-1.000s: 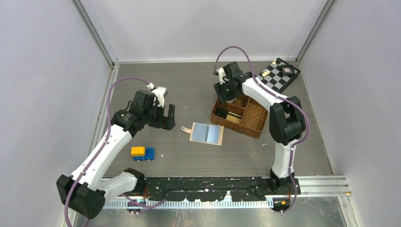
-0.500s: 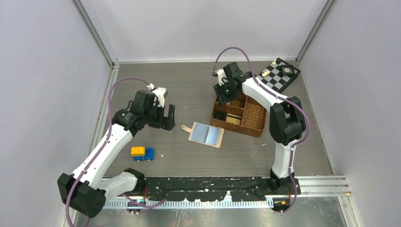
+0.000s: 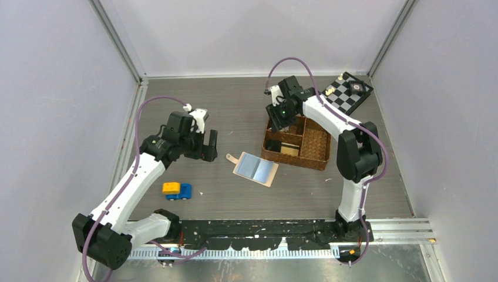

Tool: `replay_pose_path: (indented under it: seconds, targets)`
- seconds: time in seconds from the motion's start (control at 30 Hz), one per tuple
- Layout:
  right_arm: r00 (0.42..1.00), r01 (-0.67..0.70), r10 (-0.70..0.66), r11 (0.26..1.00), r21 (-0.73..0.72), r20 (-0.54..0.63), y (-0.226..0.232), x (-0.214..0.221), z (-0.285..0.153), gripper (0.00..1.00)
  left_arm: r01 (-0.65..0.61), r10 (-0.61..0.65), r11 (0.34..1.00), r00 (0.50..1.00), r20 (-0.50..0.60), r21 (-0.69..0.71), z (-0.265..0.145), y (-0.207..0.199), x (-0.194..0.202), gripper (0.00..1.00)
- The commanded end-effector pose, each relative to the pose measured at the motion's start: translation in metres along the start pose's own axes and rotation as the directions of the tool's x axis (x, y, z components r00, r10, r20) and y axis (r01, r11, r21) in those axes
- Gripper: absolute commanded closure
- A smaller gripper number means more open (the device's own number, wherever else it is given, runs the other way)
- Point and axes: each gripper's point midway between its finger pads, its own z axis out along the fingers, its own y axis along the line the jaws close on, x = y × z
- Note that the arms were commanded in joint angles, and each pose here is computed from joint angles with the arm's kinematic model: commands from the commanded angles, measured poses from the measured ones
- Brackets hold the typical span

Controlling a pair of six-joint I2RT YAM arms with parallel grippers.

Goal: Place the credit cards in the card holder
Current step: Pick up the credit card from the storage box.

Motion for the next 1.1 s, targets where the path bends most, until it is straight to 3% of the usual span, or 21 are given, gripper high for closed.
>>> replay_pose_path:
  seconds: [0.0, 0.27, 0.47, 0.73, 1.07]
  targets:
    - [0.997, 0.016, -0.014, 0.999, -0.028, 0.070, 0.014, -0.020, -0.033, 0.55, -0.004, 0.004, 1.000, 1.000, 0.022, 0.014, 0.001, -0.001, -0.006, 0.08]
    - [0.998, 0.017, -0.015, 0.999, -0.031, 0.061, 0.015, -0.019, -0.033, 0.65, -0.002, 0.002, 1.000, 1.000, 0.020, 0.013, 0.002, 0.000, -0.006, 0.08]
    - [0.997, 0.020, -0.018, 0.999, -0.030, 0.073, 0.016, -0.021, -0.037, 0.68, -0.002, 0.001, 1.000, 1.000, 0.018, 0.015, 0.002, -0.001, -0.005, 0.08]
    - [0.995, 0.024, -0.022, 0.999, -0.026, 0.093, 0.017, -0.024, -0.045, 0.80, -0.001, 0.001, 1.000, 1.000, 0.018, 0.015, 0.002, 0.000, -0.006, 0.07]
    - [0.985, 0.028, -0.032, 0.999, 0.025, 0.170, 0.013, -0.037, -0.064, 0.92, -0.003, 0.002, 0.999, 1.000, 0.026, 0.040, 0.001, -0.005, -0.007, 0.08]
